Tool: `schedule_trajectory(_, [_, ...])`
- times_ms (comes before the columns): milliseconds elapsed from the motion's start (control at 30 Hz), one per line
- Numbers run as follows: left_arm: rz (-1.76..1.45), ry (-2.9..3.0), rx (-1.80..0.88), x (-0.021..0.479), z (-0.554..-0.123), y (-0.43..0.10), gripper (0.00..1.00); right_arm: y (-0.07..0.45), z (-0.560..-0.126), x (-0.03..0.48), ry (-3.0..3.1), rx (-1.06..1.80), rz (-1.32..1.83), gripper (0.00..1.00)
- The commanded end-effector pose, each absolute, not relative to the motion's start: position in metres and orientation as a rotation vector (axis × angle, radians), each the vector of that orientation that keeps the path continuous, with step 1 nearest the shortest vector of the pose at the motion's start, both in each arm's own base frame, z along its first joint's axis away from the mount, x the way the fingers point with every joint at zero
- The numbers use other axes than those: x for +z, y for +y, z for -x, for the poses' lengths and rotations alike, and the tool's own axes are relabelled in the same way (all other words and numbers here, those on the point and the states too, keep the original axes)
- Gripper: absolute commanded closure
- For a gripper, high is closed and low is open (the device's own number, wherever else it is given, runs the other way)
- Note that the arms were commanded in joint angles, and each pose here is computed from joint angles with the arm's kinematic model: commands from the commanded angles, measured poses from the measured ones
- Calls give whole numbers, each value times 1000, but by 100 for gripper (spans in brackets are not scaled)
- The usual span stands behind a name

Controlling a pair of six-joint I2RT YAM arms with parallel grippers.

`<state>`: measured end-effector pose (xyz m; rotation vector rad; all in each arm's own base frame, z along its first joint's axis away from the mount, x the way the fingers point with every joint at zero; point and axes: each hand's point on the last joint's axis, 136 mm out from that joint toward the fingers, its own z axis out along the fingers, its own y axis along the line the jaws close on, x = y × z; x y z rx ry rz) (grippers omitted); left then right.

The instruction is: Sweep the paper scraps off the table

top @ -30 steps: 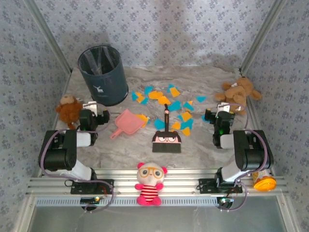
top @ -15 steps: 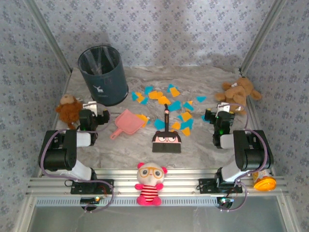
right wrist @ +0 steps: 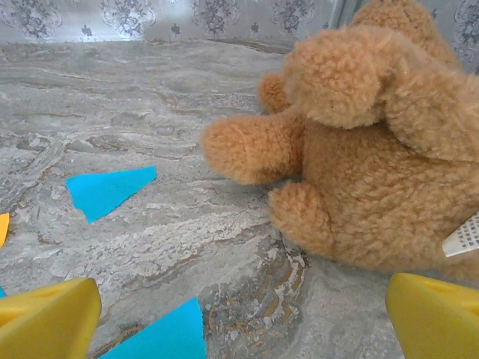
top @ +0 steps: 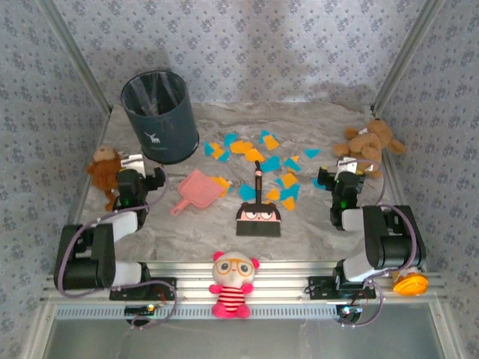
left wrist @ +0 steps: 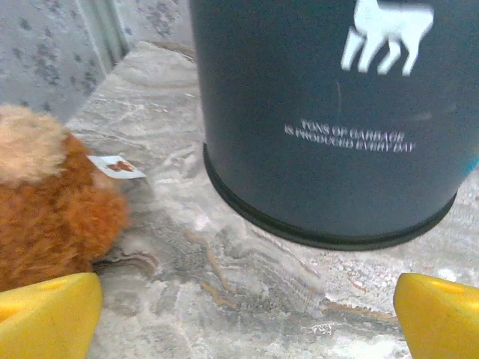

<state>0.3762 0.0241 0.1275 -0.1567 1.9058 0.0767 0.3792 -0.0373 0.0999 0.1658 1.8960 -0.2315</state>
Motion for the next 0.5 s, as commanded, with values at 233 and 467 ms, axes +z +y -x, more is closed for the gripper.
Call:
schedule_trajectory(233, [439,2060,-35,157,-337,20,0,-39,-366,136,2077,-175,-380,0])
schedule_trajectory(467, [424,2141,-210,171,-307,-14,1,7,-357,140,2202,31,-343,0])
